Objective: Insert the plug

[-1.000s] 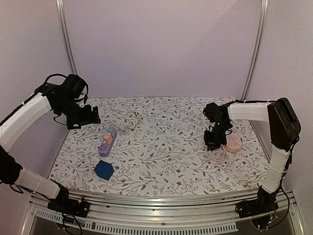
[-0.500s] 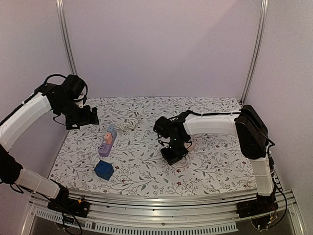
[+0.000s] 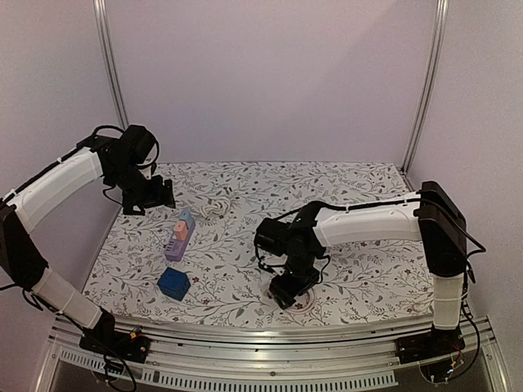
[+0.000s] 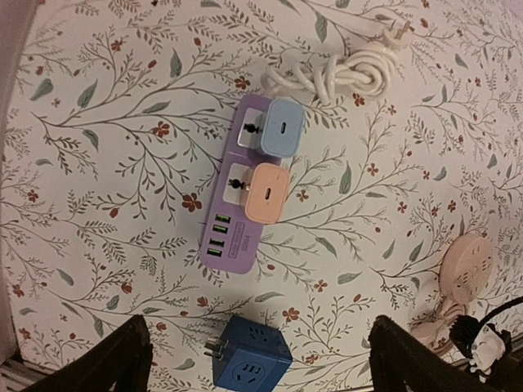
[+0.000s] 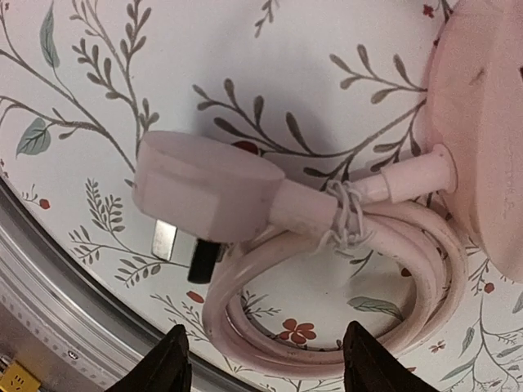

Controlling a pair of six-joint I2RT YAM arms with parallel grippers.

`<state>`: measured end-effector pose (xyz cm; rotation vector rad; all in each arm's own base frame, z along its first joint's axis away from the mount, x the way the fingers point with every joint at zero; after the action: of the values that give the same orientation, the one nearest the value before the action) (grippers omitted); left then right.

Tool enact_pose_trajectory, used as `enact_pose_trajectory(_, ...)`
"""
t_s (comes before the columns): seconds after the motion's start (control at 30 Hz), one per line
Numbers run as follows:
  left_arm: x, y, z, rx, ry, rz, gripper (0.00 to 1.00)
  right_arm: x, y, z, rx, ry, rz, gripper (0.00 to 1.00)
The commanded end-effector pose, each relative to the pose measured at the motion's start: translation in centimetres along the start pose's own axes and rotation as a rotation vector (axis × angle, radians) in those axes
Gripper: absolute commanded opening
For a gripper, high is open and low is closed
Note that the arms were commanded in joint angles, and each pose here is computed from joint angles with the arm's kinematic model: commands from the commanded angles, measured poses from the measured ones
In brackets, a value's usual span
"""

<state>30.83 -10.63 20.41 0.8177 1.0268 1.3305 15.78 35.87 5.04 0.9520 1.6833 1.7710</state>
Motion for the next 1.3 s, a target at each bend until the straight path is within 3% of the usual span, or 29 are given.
enact_pose_trajectory(0.0, -1.2, 0.7, 1.3, -0.037, -0.007, -0.037, 0.92, -0.2, 2.0, 0.5, -0.051, -0.027, 0.005, 0.64)
enact_pose_trajectory(0.33, -0.6, 2.5, 0.2, -0.076, -0.032, -0.01, 0.98, -2.6, 7.7, 2.8, -0.228, -0.2, 0.184, 0.78)
enact_pose_trajectory(0.47, 0.3, 3.6, -0.5, -0.106, -0.035, 0.005, 0.99, -6.8, 8.6, 2.9, -0.268, -0.364, 0.228, 0.86)
enact_pose_trajectory(0.63, 0.8, 4.4, -1.6, -0.127, -0.029, -0.007, 0.99, -12.0, 8.2, 2.6, -0.275, -0.57, 0.226, 0.86)
enact_pose_trajectory(0.9, -1.1, 4.1, -3.2, -0.079, -0.048, -0.093, 0.99, -11.7, 5.4, 3.6, -0.256, -0.57, 0.419, 0.78)
enact_pose_trajectory(1.03, -0.7, 3.9, -4.5, -0.042, -0.041, -0.054, 0.99, -11.1, 4.6, 5.2, -0.23, -0.552, 0.473, 0.62)
enact_pose_trajectory(1.27, -0.3, 4.5, -5.8, -0.014, -0.041, -0.034, 0.99, -10.6, 3.1, 7.2, -0.192, -0.553, 0.522, 0.51)
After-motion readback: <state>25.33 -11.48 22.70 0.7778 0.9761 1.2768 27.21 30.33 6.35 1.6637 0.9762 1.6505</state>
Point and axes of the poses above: each gripper's point midway between its finger pads, its own y axis back along the fingers, its own x axis along the line the jaws close on, z = x × y, the point moved 2 cm from there along y, back along the fingers, and after that the axes turned 6 degrees about -y, right-handed, at the moved point
